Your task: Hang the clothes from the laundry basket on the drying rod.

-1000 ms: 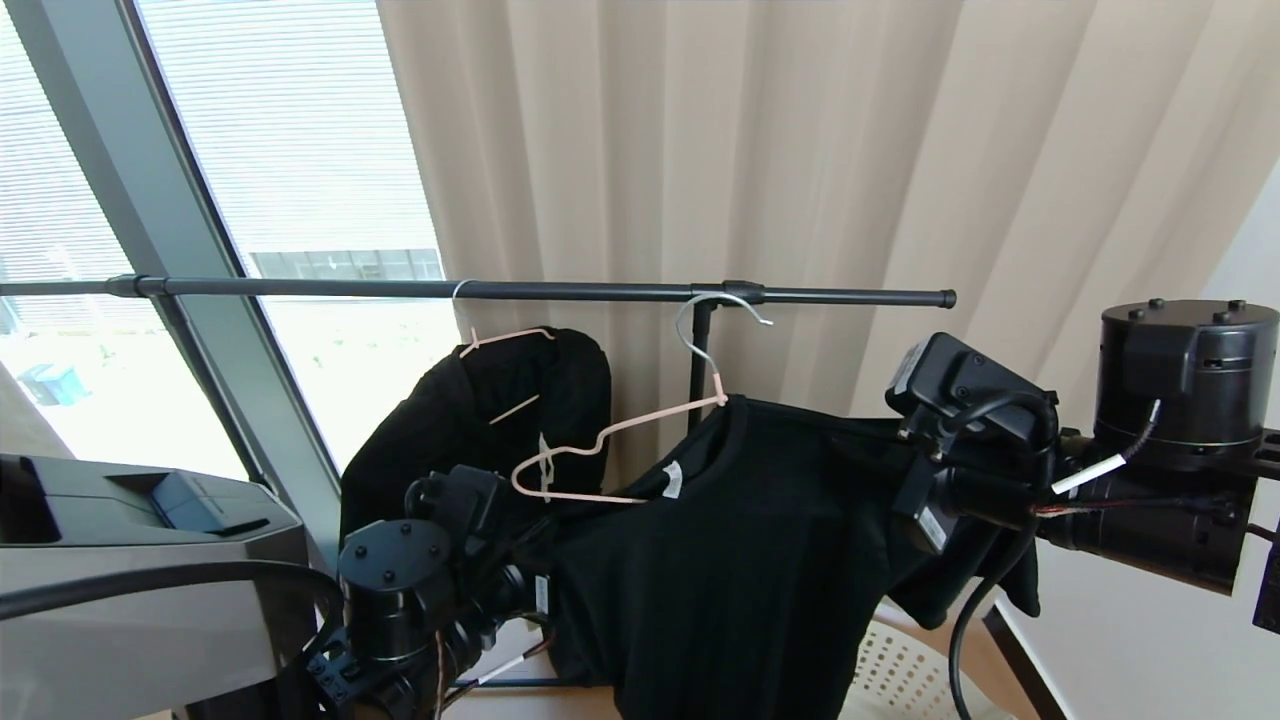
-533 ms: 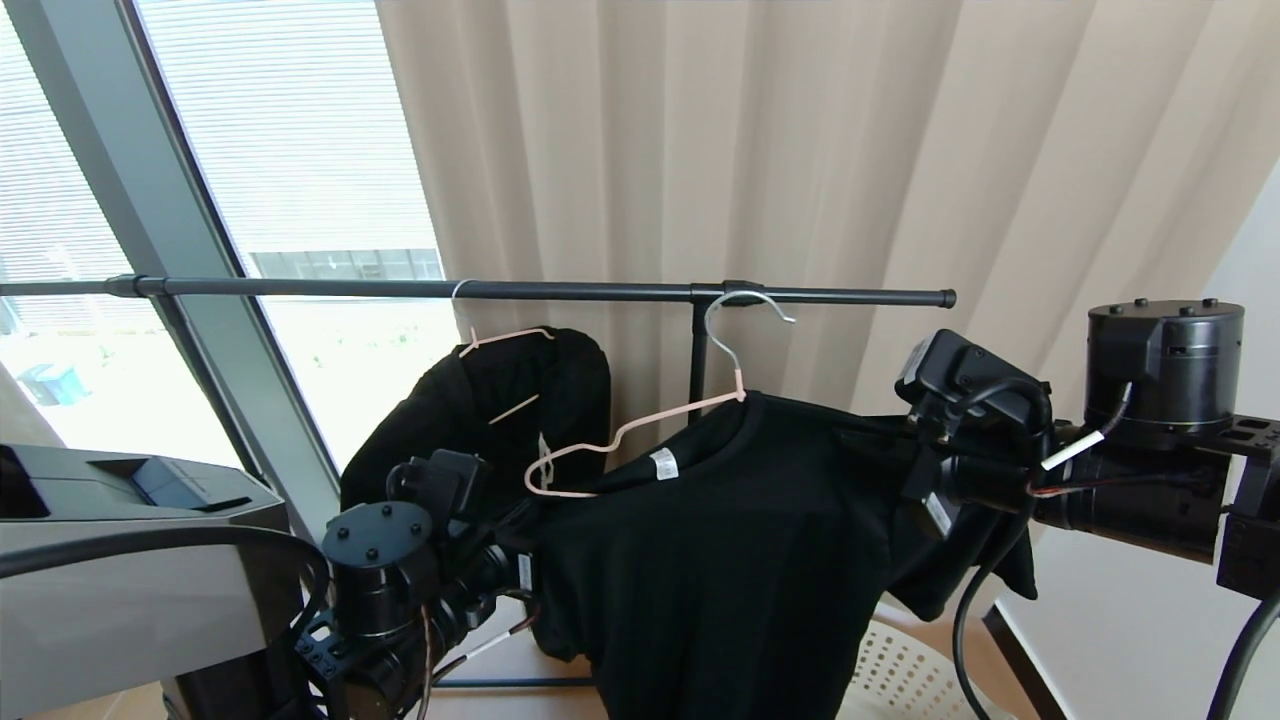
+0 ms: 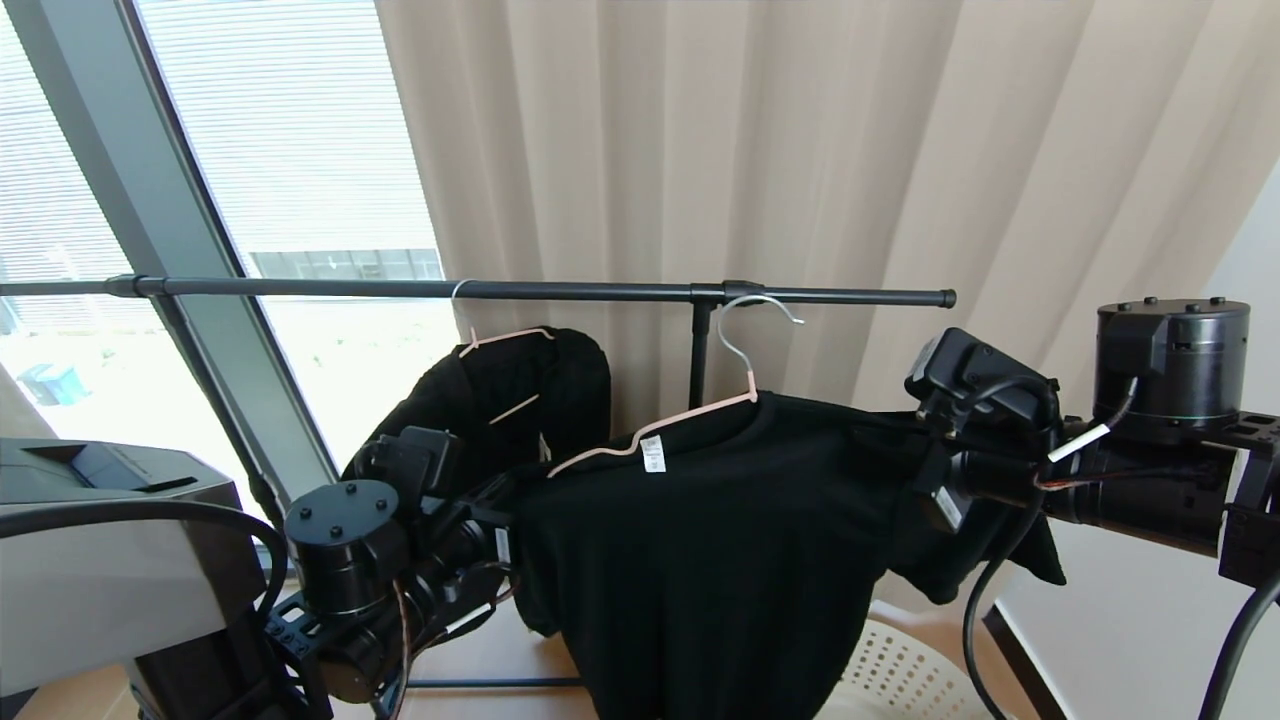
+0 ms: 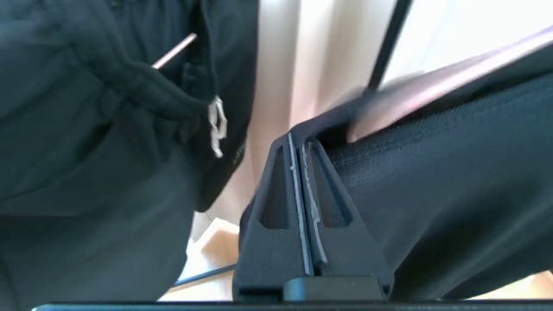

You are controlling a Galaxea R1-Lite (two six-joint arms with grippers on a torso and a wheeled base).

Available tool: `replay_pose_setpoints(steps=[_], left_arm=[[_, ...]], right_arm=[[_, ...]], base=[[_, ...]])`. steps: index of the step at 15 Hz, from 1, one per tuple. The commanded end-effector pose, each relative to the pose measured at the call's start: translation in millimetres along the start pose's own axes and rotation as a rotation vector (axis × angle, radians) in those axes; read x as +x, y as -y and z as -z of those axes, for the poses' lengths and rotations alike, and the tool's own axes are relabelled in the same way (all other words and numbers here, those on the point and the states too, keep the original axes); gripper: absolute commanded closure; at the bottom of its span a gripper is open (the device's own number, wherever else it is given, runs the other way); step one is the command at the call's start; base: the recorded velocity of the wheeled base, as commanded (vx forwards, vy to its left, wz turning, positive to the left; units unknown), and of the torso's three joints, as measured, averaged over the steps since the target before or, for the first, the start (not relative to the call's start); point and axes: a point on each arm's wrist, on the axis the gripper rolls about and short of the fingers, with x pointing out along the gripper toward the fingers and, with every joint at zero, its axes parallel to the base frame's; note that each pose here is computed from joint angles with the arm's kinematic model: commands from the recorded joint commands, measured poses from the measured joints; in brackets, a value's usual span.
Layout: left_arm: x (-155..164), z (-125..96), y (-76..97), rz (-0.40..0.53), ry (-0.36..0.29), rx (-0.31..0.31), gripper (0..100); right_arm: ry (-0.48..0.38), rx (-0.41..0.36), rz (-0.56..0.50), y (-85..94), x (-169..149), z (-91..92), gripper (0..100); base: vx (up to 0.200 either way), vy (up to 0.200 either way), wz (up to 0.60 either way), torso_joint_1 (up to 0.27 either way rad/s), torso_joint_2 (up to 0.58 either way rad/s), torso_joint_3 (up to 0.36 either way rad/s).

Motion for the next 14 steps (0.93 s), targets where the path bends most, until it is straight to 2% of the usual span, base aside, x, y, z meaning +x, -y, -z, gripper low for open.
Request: replay_pose_setpoints(steps=[1, 5, 8, 10, 14], left_arm=[[0, -3, -2.8, -0.01, 0.011, -0.004, 100], [-11, -21, 2.2, 0.016, 0.076, -0.012, 100], [-22, -27, 12.1, 0.055, 0.092, 0.026, 100], [-25, -30, 13.4, 0.062, 0.104, 0.026, 100], [-30, -32, 17.3, 0.079, 0.112, 0.026, 100]], right_arm=[[0.003, -0.001, 0.002, 0.1, -1, -0.6, 100], [-0.009, -0.001, -0.022, -4.1, 6, 2.0, 100], [-0.003, -0.006, -0.046, -11.0, 19, 2.3, 100], [-0.008, -0.005, -0.051, -12.5, 22, 5.0, 100], [0.018, 0.055, -0.093, -27.1, 35, 0.9, 100]], base=[[0.0, 0.0, 0.0, 0.0, 0.0, 0.0], [0.0, 0.0, 0.0, 0.0, 0.0, 0.0], [0.0, 0.0, 0.0, 0.0, 0.0, 0.0], [0.0, 0.0, 0.0, 0.0, 0.0, 0.0], [0.0, 0.0, 0.0, 0.0, 0.0, 0.0]])
